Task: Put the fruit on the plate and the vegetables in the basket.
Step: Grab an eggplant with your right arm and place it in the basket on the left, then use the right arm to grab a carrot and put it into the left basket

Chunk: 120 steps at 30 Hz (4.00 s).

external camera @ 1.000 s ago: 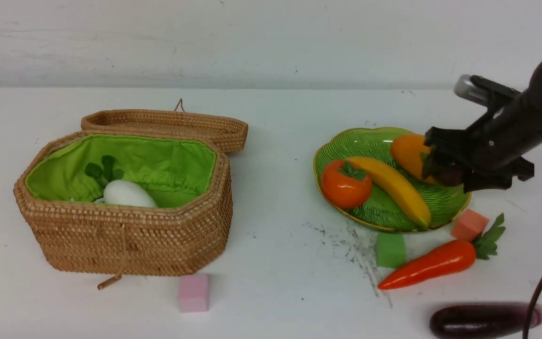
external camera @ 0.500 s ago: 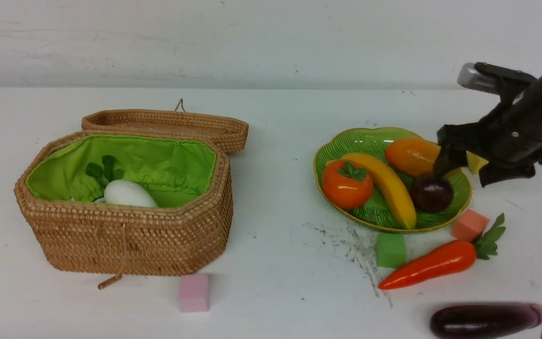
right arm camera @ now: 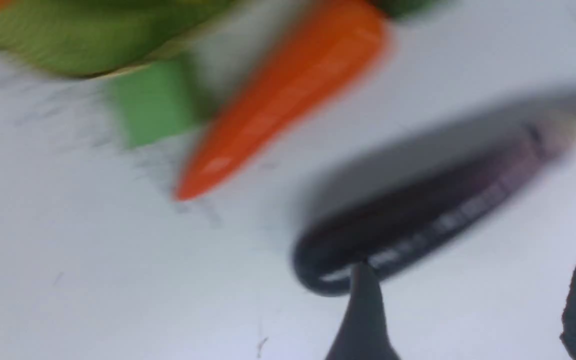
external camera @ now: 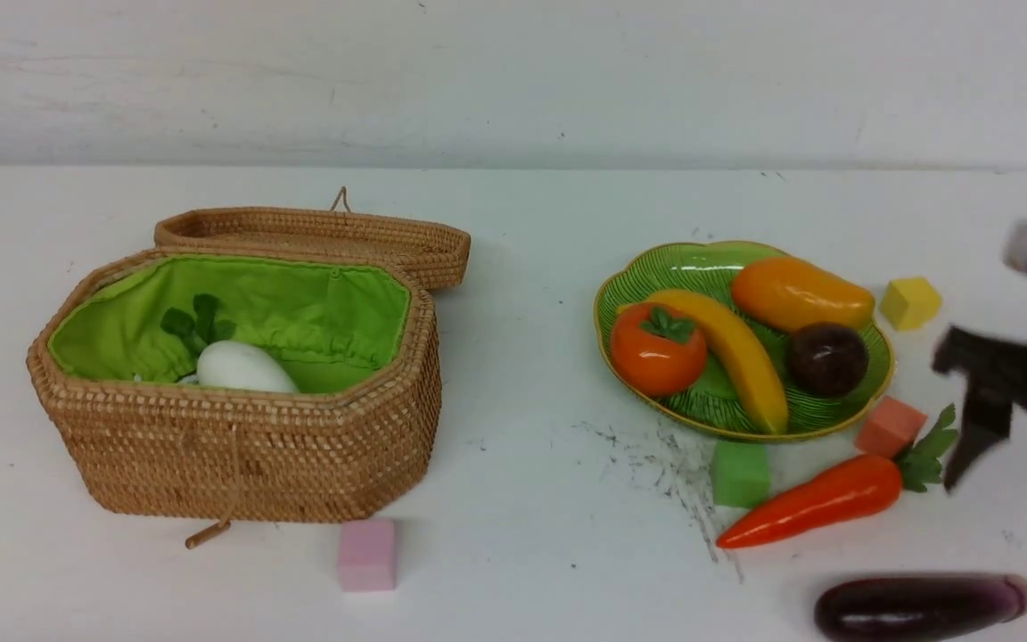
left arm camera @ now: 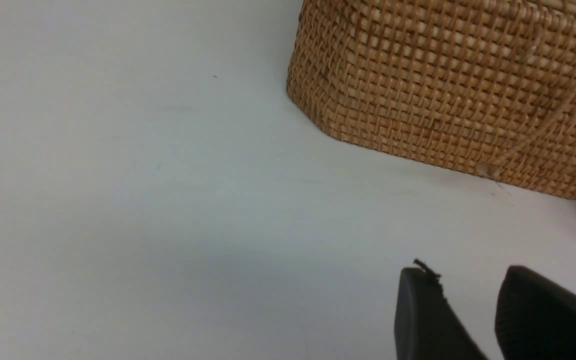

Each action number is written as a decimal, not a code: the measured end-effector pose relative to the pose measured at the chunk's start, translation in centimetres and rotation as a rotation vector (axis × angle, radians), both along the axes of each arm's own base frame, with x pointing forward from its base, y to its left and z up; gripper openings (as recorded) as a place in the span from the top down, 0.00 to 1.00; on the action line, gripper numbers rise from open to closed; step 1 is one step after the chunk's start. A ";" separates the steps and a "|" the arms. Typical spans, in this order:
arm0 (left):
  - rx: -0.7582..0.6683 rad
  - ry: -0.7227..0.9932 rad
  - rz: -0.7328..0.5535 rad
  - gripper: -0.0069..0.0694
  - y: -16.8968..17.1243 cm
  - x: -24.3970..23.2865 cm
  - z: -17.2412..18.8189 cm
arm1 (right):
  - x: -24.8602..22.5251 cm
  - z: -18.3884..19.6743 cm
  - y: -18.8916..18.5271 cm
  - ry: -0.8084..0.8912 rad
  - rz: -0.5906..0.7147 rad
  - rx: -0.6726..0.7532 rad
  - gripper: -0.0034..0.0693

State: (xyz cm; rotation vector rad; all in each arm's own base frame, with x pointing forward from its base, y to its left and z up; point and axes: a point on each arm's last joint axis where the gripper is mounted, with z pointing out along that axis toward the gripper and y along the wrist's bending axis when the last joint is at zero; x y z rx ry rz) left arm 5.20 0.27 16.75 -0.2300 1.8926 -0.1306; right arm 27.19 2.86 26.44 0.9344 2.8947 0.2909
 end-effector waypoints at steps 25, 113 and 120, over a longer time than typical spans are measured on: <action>0.000 0.000 0.000 0.61 0.0 0.0 0.0 | 0.0 -10.7 0.4 0.044 -0.299 0.091 0.45; 0.000 0.000 0.000 0.60 0.0 0.0 0.0 | 7.5 -4.4 3.7 -0.051 -0.315 -0.018 0.15; 0.000 0.000 0.000 0.60 0.0 0.0 0.0 | 8.5 -7.2 3.9 -0.005 -0.349 -0.021 0.15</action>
